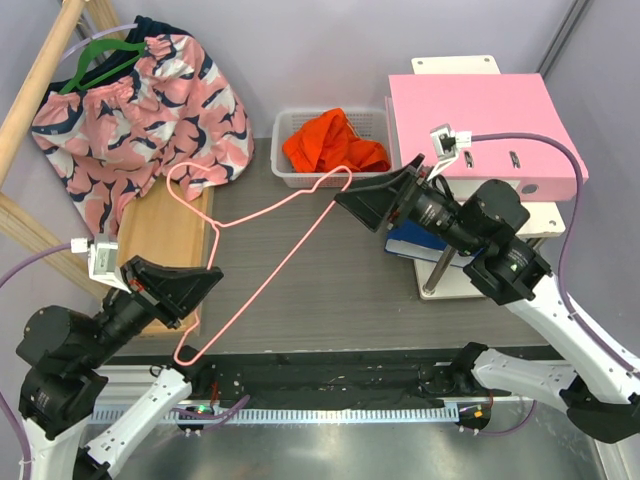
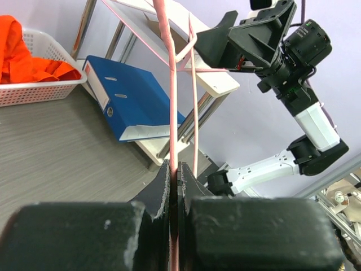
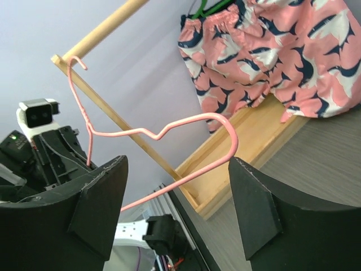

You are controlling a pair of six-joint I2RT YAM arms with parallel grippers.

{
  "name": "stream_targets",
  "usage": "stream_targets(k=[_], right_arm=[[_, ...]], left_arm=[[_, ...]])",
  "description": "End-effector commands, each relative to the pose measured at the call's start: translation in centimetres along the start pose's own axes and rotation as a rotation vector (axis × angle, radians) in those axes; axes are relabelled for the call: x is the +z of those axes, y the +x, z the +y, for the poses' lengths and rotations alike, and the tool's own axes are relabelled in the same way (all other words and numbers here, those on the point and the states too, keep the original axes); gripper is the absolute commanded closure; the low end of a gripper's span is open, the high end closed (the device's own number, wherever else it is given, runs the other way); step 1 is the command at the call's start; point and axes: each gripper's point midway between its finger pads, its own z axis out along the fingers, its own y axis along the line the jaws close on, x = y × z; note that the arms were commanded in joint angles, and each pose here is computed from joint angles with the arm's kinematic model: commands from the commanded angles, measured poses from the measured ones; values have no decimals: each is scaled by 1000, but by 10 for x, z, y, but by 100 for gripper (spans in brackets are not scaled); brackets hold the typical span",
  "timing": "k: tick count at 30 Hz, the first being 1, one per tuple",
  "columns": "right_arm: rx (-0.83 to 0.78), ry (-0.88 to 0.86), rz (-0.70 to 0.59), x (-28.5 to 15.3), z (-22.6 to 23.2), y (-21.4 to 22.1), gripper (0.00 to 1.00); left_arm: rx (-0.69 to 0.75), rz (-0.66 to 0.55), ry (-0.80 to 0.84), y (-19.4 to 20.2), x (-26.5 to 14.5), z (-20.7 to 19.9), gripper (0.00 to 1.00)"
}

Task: Remove the shorts from the hanger

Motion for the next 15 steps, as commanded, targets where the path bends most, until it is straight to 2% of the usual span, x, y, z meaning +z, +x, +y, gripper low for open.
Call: stream_targets(k=[1, 5, 15], right_arm=[[24, -130, -139, -7, 30, -31, 26], [53, -216, -190, -12, 41, -33, 31], [86, -141, -186, -9, 27, -30, 40]], left_arm=[[-1, -57, 71, -19, -2, -20, 100], [-34, -62, 113, -21, -3, -29, 100], [-47, -105, 130, -28, -11, -35, 100]])
